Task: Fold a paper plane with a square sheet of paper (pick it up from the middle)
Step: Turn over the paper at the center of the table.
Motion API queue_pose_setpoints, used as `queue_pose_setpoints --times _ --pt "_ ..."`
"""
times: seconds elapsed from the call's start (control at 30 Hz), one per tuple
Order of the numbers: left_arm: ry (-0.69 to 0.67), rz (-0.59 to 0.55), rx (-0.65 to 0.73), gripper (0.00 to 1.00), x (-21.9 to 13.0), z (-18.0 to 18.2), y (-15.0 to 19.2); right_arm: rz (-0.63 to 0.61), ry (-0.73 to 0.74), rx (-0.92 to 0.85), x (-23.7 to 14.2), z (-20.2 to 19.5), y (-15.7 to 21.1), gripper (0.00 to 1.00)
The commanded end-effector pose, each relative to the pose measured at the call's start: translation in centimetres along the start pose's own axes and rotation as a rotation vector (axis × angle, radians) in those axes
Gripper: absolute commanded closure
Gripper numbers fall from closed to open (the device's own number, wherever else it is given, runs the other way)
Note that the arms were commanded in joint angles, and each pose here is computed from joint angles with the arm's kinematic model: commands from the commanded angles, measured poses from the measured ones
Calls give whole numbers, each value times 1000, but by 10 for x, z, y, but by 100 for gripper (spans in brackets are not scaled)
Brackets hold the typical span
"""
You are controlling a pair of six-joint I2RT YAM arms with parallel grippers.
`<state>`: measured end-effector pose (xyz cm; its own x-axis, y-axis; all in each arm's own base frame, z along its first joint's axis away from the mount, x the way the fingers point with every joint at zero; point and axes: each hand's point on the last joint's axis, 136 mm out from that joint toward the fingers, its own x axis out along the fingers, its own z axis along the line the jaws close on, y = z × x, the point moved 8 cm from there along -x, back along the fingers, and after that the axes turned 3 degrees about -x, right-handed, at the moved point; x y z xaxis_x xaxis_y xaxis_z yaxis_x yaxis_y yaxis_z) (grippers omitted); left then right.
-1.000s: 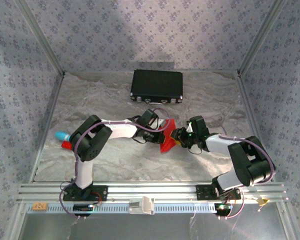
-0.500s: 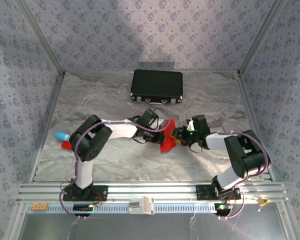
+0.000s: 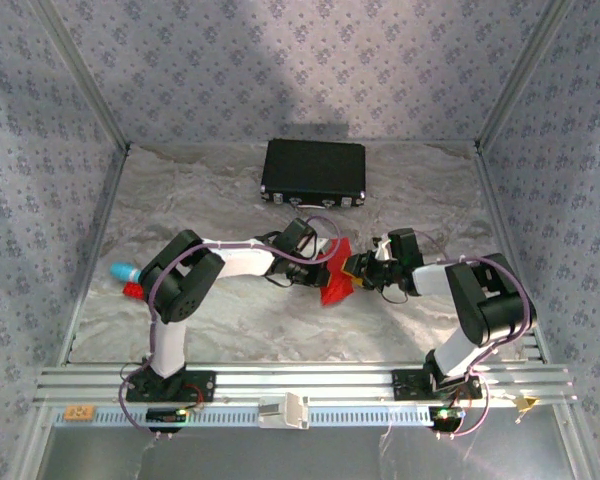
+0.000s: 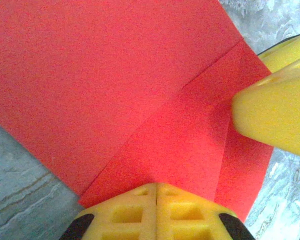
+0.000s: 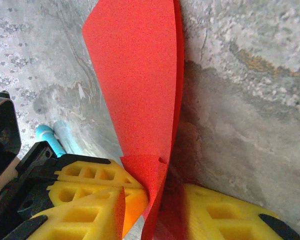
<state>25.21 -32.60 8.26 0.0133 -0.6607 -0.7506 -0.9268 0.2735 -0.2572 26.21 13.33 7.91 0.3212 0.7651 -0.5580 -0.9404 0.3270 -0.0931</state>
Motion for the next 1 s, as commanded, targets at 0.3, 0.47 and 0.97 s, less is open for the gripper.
queue_pose_setpoints --times 0.3,0.47,0.97 --pt "-17 36 -28 94 -1 5 11 2 -31 -69 -6 5 1 64" --pt "-16 33 -27 94 -2 5 11 11 -65 -75 -6 9 -1 63" --pt "-18 30 -28 94 -3 4 11 29 -69 -92 -5 17 0 58"
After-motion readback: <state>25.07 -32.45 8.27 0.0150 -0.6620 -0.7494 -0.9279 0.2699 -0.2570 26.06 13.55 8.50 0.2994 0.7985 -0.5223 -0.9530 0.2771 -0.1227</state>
